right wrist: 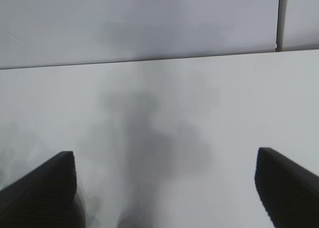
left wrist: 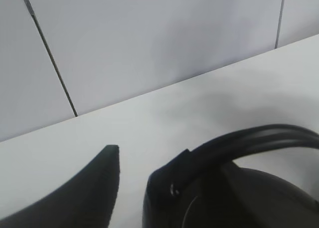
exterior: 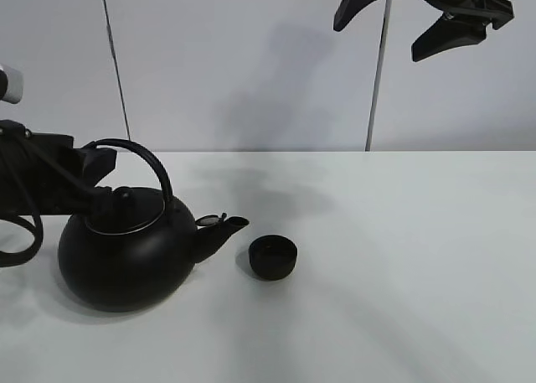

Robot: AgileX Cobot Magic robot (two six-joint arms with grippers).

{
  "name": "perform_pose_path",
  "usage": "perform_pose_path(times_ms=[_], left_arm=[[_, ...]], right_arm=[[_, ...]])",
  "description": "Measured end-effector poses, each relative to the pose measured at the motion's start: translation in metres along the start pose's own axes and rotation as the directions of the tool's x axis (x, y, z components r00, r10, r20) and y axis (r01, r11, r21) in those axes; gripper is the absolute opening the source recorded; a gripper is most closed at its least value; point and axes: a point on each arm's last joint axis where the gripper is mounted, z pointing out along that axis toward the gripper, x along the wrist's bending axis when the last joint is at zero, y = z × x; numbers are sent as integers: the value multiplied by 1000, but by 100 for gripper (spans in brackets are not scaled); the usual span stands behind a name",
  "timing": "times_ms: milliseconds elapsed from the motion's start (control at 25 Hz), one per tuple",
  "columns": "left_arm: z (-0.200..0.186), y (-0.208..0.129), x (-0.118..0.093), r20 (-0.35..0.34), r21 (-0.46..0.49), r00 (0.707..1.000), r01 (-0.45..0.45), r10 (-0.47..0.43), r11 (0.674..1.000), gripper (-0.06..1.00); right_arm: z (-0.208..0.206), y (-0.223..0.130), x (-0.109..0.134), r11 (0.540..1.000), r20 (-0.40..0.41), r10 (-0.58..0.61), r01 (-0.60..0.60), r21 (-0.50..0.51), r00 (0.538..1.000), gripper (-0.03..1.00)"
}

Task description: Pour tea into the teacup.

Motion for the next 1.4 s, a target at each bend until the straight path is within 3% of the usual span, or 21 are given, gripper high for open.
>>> perform_pose_path(times_ms=[400,680,880,1080,1240,1320,1400], left_arm=[[-35,-8,1,9,46,997,74,-75,996,59],[-56,24,3,38,-81,997,65,-63,995,65],[-66,56,7,71,-33,993,100,-98,994,66],[-58,111,11,88,226,980,158,-181,961,66],[-52,161,18,10,391,979,184,-204,902,66],[-48,177,19,5,453,977,188,-213,872,66],[-41,189,14,43,512,967,196,-252,836,66]], right_arm=[[0,0,0,1000,-1,2,-2,0,1000,67],[0,0,0,1000,-1,2,-2,0,1000,67],[0,0,0,1000,-1,2,-2,0,1000,67],[0,0,0,1000,-1,2,-2,0,1000,67],[0,0,0,1000,-1,2,-2,0,1000,67],[0,0,0,1000,-1,2,-2,0,1000,67],[0,0,0,1000,-1,2,-2,0,1000,67]])
